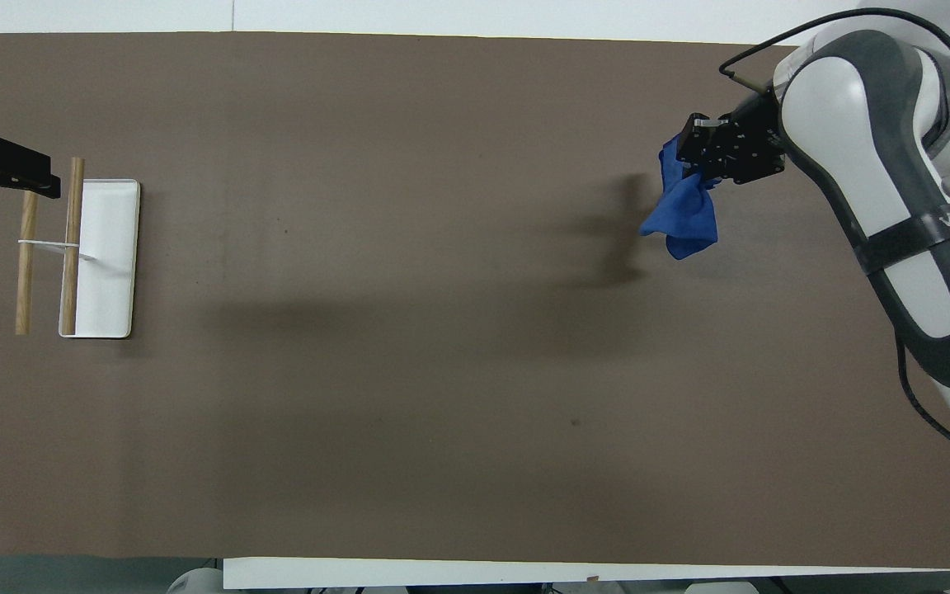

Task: Right arm passes towel to left arm to hang
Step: 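Lift the blue towel with the right gripper toward the table center, then carry the towel toward the left gripper while the left gripper approaches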

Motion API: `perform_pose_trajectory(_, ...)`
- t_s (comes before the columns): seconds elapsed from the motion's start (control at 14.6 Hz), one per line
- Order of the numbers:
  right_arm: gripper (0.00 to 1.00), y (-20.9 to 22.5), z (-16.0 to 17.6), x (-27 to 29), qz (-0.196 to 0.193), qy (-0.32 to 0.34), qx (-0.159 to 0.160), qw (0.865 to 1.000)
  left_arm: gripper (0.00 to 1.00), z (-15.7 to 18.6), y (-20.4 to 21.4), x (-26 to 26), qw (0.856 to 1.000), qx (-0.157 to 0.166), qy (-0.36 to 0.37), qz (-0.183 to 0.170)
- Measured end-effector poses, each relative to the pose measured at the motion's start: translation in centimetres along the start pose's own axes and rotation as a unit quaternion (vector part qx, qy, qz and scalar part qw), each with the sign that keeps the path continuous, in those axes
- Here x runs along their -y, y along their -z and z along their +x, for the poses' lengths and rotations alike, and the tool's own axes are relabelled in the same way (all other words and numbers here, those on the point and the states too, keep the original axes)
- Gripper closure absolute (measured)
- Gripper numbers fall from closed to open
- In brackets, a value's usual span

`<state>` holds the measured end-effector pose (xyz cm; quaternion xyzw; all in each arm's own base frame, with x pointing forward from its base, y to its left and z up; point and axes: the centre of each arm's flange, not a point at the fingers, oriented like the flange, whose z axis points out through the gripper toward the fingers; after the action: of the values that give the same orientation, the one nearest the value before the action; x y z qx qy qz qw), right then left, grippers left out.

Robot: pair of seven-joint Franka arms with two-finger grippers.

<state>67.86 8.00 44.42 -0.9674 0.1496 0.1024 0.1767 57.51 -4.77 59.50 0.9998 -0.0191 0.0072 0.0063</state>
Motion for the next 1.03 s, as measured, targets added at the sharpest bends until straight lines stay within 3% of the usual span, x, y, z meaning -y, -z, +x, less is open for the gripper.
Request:
perform_pose_trajectory(0.27, 0.85, 0.6, -1.7, 4.2, 0.097, -0.108, 0.040, 0.989, 0.00, 0.0, 0.0, 0.0, 1.000, 0.000, 0.000, 0.000)
perform_pose_trajectory(0.68, 0.85, 0.9, -3.0, 8.8, 0.225, -0.236, 0.119, 0.938, 0.00, 0.1, 0.2, -2.6, 0.994, -0.006, 0.101, -0.036)
perform_pose_trajectory(0.89, 0.85, 0.1, -4.1, 12.0, 0.281, -0.279, 0.136, 0.908, 0.00, -0.2, 0.2, -6.1, 0.980, -0.003, 0.193, -0.044)
perform_pose_trajectory(1.03, 0.85, -1.2, -5.4, 13.7, 0.313, -0.307, 0.154, 0.885, 0.00, -0.4, 0.4, -8.9, 0.957, 0.002, 0.280, -0.070)
